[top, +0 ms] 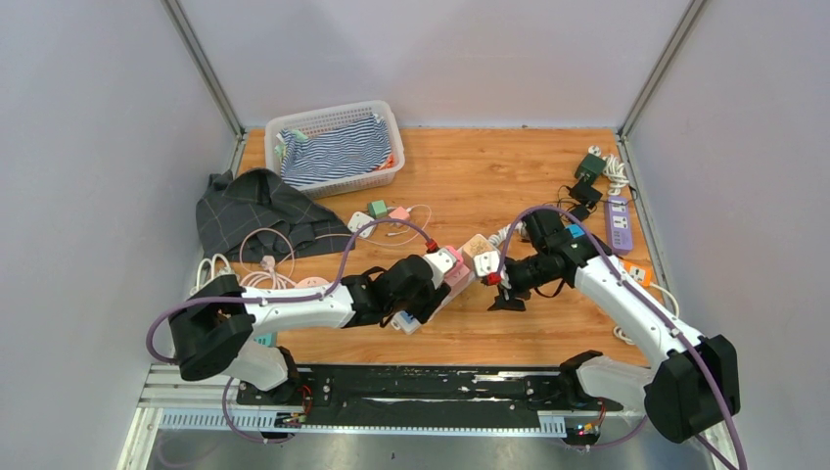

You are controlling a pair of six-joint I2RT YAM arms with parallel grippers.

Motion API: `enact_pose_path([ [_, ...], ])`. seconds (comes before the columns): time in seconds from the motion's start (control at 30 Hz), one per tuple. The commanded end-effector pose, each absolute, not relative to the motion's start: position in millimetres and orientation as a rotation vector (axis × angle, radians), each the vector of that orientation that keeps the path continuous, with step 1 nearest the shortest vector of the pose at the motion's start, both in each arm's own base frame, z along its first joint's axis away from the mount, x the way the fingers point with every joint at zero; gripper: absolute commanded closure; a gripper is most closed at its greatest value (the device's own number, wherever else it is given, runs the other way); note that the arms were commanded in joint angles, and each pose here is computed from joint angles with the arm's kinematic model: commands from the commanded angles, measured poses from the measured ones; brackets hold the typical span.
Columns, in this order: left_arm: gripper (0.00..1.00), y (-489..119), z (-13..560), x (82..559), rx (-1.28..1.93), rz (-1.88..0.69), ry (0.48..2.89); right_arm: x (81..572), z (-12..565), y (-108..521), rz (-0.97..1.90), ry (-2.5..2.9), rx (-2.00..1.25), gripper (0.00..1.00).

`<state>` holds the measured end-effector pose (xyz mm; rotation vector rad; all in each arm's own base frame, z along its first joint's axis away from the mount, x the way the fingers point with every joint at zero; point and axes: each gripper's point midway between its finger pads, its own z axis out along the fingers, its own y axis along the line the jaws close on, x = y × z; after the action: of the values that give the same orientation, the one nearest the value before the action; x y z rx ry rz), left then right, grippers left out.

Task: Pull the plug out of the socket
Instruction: Remove the plug from the socket.

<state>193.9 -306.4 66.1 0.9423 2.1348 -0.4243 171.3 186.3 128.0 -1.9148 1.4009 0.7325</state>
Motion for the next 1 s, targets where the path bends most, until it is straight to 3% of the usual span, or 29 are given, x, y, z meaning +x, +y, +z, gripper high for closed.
enact_pose_path([
  [0.0, 0.58, -320, 62, 191, 1.029, -0.441, 2.099, 186, 142, 185, 0.747, 1.516, -1.781, 0.38],
  [0.3, 0.64, -323, 56, 189, 1.157, -0.432, 2.049, 243, 158, 174, 0.769, 1.795, -1.318, 0.4],
  [0.4, 0.68, -326, 54, 186, 1.188, -0.448, 2.043, 257, 155, 172, 0.816, 1.898, -1.193, 0.5],
  [0.53, 0.74, -331, 52, 181, 1.225, -0.486, 2.041, 272, 151, 172, 0.841, 1.976, -1.118, 0.51],
  [0.63, 0.78, -331, 50, 180, 1.237, -0.487, 2.039, 283, 154, 168, 0.787, 1.996, -1.103, 0.48],
  [0.83, 0.81, -335, 46, 178, 1.265, -0.502, 2.041, 298, 145, 148, 0.608, 2.065, -1.065, 0.28],
  [0.97, 0.82, -338, 43, 178, 1.277, -0.503, 2.046, 296, 130, 144, 0.621, 2.116, -1.056, 0.25],
])
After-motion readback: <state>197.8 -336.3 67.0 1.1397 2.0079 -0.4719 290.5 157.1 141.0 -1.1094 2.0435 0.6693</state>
